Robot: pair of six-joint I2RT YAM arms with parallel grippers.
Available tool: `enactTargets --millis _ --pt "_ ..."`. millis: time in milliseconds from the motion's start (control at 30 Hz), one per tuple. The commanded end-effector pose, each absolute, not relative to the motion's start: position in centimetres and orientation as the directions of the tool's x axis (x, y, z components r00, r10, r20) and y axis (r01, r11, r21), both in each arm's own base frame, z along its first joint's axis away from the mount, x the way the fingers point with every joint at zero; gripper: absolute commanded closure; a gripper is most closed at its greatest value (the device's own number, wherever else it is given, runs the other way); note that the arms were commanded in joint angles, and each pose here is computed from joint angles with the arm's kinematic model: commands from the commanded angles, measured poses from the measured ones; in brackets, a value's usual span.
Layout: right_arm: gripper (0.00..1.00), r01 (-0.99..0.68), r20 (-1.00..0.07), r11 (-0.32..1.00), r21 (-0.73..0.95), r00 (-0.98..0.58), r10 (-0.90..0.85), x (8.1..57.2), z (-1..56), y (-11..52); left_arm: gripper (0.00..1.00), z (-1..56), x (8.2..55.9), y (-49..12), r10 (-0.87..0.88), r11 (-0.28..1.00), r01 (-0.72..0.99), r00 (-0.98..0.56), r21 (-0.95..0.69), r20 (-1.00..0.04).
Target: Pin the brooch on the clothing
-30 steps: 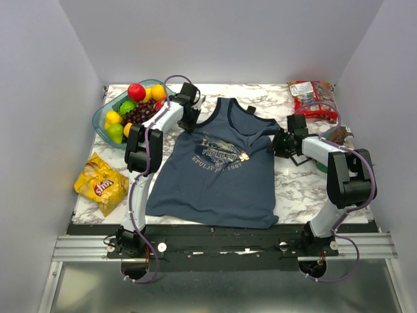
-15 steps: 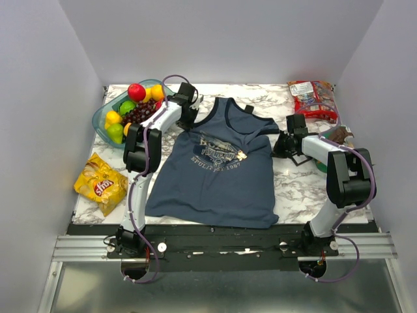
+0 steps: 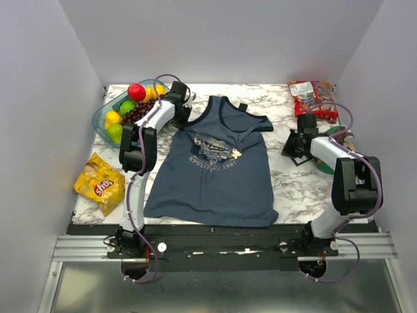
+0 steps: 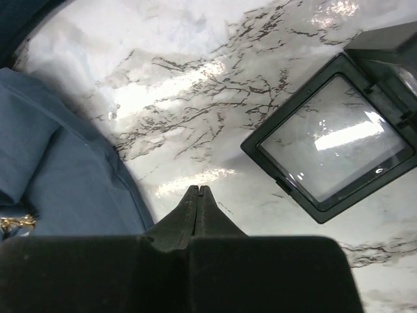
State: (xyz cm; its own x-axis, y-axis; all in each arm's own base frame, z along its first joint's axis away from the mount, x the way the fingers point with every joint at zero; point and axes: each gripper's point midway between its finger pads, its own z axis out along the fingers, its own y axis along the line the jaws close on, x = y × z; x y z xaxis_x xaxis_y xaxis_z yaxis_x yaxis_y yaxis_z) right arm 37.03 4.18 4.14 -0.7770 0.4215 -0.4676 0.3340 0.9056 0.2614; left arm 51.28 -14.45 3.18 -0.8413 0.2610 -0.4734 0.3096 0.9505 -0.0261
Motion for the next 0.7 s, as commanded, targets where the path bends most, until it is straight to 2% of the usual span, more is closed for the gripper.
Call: enactTargets --millis 0,67,200,333,667 --pt "0.79 0.183 -0.469 0.903 0.388 -0.804 0.365 37.6 6.2 7.2 1.0 5.5 51.5 -15.8 0.218 0.941 0.319 -0.824 -0.109 -0.524" --pt "0.62 0.16 -0.462 0.915 0.37 -0.823 0.331 37.7 6.0 7.9 1.0 5.5 51.4 -15.9 0.219 0.94 0.321 -0.825 -0.114 -0.521" --pt "0.44 0.113 -0.443 0.936 0.332 -0.858 0.261 37.5 5.5 9.3 1.0 5.7 51.4 -16.0 0.22 0.938 0.325 -0.824 -0.118 -0.522" --pt "0.41 0.109 -0.413 0.954 0.279 -0.883 0.221 37.7 4.3 9.9 1.0 5.8 51.4 -16.2 0.219 0.935 0.331 -0.821 -0.126 -0.526" --pt "0.44 0.1 -0.371 0.981 0.165 -0.916 0.156 38.5 2.5 11.1 1.0 6.0 51.3 -16.7 0.217 0.929 0.34 -0.819 -0.145 -0.531"
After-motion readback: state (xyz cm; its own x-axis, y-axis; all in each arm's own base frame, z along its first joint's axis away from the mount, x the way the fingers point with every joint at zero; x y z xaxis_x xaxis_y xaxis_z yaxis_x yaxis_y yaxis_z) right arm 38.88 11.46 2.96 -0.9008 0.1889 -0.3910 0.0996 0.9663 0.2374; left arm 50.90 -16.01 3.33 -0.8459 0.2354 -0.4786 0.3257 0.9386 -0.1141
